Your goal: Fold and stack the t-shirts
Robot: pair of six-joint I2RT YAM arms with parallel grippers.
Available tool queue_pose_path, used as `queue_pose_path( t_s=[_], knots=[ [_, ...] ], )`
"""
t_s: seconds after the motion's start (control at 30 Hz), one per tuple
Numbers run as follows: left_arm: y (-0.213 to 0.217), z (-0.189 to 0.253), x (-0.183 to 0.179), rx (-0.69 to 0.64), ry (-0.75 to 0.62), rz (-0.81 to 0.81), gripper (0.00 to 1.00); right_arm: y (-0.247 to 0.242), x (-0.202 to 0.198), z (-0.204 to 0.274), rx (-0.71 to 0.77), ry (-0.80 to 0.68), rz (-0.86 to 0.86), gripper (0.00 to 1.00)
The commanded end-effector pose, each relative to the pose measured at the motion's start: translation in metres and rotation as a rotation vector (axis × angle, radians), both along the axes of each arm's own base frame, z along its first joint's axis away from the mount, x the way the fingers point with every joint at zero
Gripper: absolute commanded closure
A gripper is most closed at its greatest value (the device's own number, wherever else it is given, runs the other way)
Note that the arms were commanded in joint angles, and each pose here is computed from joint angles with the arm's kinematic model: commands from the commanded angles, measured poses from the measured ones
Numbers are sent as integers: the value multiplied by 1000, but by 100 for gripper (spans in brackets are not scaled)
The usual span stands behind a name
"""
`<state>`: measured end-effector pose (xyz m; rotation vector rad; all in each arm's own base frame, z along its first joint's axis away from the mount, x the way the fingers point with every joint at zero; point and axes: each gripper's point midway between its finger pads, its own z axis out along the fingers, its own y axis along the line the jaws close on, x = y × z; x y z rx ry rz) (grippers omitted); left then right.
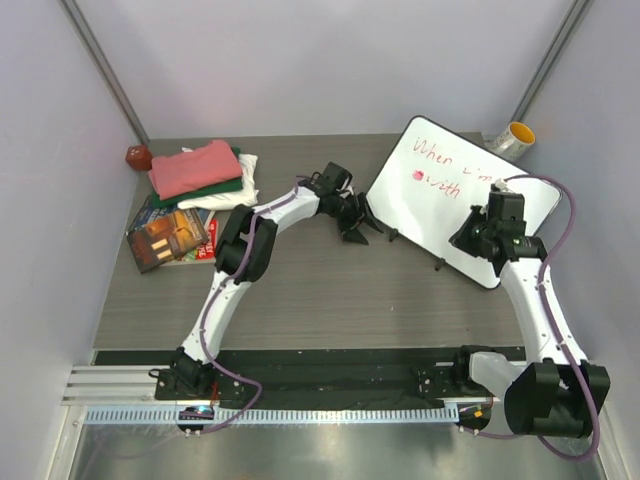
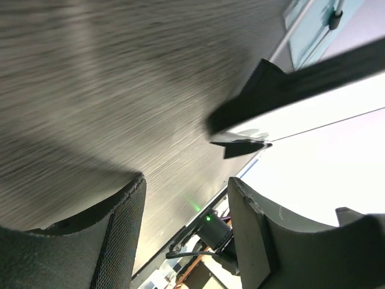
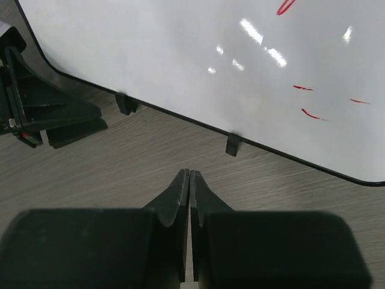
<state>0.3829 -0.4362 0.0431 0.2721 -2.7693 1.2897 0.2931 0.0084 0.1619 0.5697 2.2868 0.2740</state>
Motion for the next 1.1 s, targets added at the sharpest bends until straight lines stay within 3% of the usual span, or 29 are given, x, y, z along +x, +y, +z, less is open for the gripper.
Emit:
queue_pose_path(
  t_s=[0.0,0.17,0.4,0.6,0.67,1.07],
  knots=[
    [15,26,4,37,-55,-6,42,31,9,-2,67,-6,134,91],
    [48,16,-2,153,-37,4,42,83,17,-6,51,20,304,90],
    [98,18,-5,250,-66,43,41,125,34,-13,72,29,392,88],
    [148,26,-1,276,-102,168,41,127,55,-22,21,43,416,87],
    [160,30,-2,280,-119,186,41,131,62,-32,17,72,433,82],
    [177,46,0,290,-172,181,41,126,101,-74,-77,161,408,66]
  ],
)
